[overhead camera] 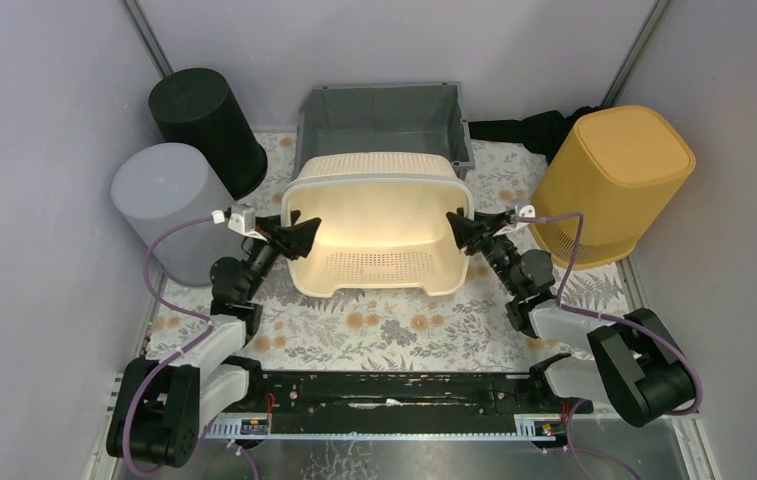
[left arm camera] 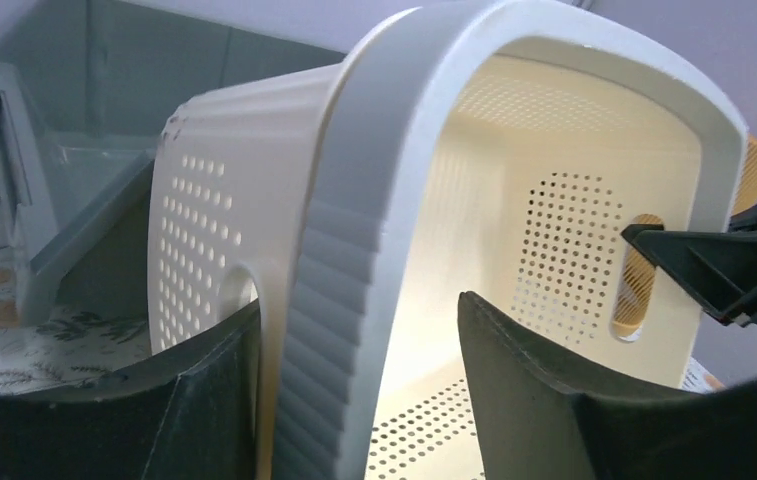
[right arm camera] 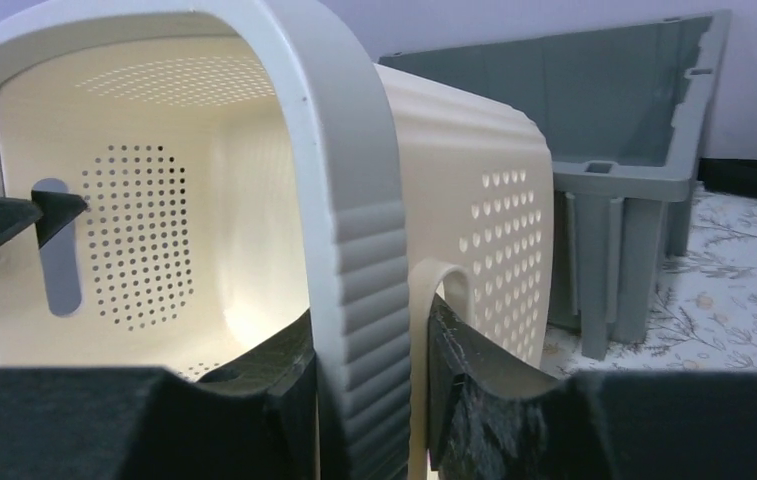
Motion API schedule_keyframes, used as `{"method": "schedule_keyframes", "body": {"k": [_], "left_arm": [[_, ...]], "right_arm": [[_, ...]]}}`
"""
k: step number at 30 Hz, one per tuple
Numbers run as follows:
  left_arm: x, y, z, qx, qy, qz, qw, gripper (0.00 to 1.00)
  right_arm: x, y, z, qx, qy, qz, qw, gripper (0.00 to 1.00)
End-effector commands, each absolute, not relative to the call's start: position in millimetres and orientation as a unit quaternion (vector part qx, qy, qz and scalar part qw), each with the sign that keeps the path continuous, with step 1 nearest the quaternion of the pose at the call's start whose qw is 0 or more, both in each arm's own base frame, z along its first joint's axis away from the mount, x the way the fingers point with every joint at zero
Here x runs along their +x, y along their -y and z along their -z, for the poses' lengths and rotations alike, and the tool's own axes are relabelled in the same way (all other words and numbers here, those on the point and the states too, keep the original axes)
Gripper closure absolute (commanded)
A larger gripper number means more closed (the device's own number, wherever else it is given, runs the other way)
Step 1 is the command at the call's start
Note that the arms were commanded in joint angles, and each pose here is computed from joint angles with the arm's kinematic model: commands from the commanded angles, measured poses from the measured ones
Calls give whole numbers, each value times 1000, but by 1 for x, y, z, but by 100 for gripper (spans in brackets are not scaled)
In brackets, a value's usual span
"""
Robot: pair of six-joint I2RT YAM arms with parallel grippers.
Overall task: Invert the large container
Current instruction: Turn the container upside down at the center of the board.
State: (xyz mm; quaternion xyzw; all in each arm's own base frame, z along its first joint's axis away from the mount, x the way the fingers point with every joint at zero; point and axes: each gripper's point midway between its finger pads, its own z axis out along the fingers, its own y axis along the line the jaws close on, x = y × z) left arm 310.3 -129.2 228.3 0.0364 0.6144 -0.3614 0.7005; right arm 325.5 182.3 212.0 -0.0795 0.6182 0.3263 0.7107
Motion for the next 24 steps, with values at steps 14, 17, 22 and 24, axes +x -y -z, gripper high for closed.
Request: {"method": "schedule_keyframes", "body": {"k": [14,17,22,24], "left_arm": [[280,143,-187,37,-652,392,648,0],[283,134,-179,4,-668,374,644,0],[285,129,-164,-33,-689,370,622,0],[285,127,-155,-41,-699,366,613,0]], "right_arm": [[262,-211,-183,-140,-625,-389,662,1],[262,-207,-172,-127,-645,-384,648,1],[260,-205,-154,-107,-674,-386,621,1],[258,-203,-150,-99,-678,-387,617,1]]}}
